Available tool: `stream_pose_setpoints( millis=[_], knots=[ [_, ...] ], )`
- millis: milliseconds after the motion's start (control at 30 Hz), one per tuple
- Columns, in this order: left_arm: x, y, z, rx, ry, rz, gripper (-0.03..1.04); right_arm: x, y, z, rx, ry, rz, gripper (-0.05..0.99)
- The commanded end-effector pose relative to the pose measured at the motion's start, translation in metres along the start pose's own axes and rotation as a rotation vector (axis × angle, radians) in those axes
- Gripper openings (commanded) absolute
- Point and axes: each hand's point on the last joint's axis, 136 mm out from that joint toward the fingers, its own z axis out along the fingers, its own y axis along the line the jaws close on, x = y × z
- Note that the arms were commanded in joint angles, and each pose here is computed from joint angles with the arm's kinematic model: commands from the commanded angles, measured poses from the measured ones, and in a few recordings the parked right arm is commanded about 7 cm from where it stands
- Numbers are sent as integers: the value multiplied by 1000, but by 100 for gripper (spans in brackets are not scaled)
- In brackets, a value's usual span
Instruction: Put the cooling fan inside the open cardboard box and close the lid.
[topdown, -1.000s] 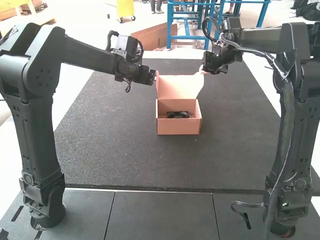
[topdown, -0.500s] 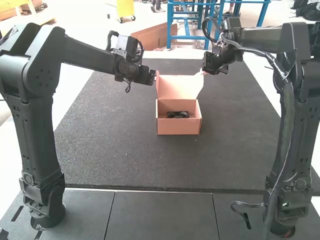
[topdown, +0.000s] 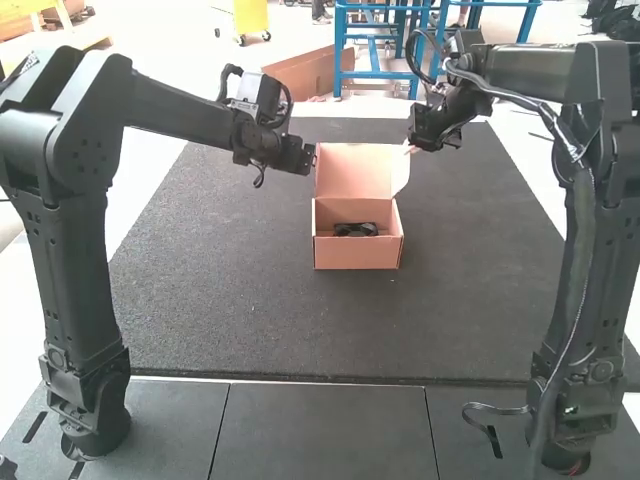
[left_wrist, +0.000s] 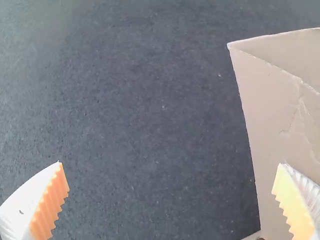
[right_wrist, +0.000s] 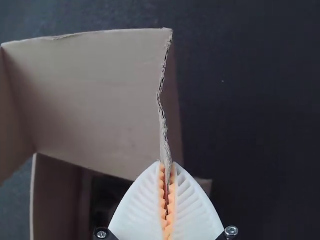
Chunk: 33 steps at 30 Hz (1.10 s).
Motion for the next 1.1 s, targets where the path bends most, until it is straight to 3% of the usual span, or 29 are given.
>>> stream_pose_setpoints(
  millis=[0, 633, 1067],
  knots=[
    [-39, -8, -23, 21, -89, -6, 97, 13, 15, -3, -18, 42, -35, -1],
    [-33, -10, -41, 26, -45, 2, 97, 46, 30, -18, -30, 106, -44, -1],
    [-14, -32, -50, 71, -11, 22, 97, 72, 31, -27, -39, 146, -31, -1]
  ],
)
